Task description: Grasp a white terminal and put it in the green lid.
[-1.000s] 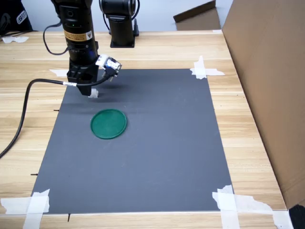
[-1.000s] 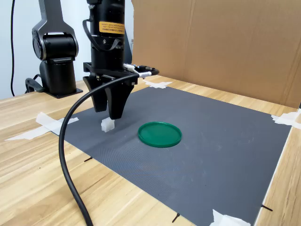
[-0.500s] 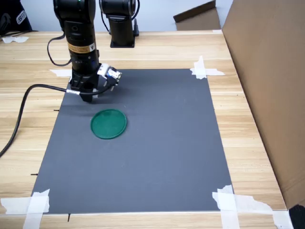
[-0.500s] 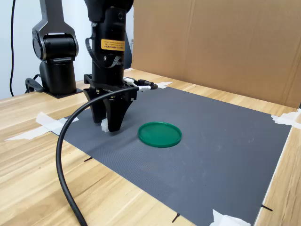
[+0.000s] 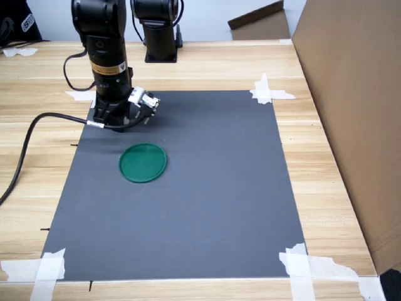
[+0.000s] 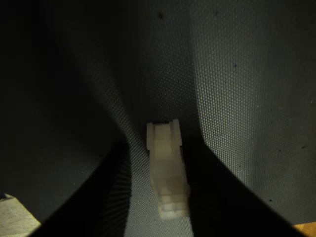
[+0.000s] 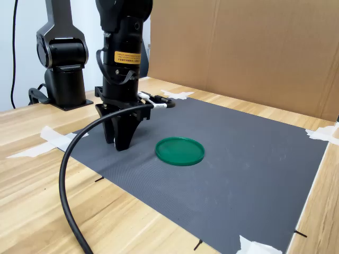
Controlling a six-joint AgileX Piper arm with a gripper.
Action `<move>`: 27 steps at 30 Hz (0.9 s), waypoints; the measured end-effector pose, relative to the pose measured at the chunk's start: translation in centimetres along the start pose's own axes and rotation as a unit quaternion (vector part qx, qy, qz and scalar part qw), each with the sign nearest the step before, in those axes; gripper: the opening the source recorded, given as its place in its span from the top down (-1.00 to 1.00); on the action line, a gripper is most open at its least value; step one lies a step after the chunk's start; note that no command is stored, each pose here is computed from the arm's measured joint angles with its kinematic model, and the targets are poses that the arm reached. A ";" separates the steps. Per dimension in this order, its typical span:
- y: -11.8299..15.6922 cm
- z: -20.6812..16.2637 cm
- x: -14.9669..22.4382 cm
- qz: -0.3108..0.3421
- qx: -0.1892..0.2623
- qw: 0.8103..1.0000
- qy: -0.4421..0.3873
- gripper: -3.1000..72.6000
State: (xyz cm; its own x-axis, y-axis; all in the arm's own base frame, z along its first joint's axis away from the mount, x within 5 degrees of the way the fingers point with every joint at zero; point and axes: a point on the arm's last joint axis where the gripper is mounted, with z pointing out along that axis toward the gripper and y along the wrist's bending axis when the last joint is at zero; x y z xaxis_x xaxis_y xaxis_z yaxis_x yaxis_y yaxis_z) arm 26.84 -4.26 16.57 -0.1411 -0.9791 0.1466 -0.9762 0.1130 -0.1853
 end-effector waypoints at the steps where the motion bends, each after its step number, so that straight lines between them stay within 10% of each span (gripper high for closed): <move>1: 0.0 0.0 0.0 -0.002 0.000 1.000 0.001 0.17; 7: -0.3 -0.1 0.1 -0.006 0.007 1.000 0.005 0.69; 27: -6.6 -7.5 -0.1 0.171 0.080 0.979 -0.080 0.69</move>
State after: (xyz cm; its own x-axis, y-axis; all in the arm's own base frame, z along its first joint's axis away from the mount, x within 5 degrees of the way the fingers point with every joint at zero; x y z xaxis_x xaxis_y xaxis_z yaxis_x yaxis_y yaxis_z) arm 32.10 -3.62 25.10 -0.4157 -0.9038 -0.1016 -0.8362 0.4238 -0.3482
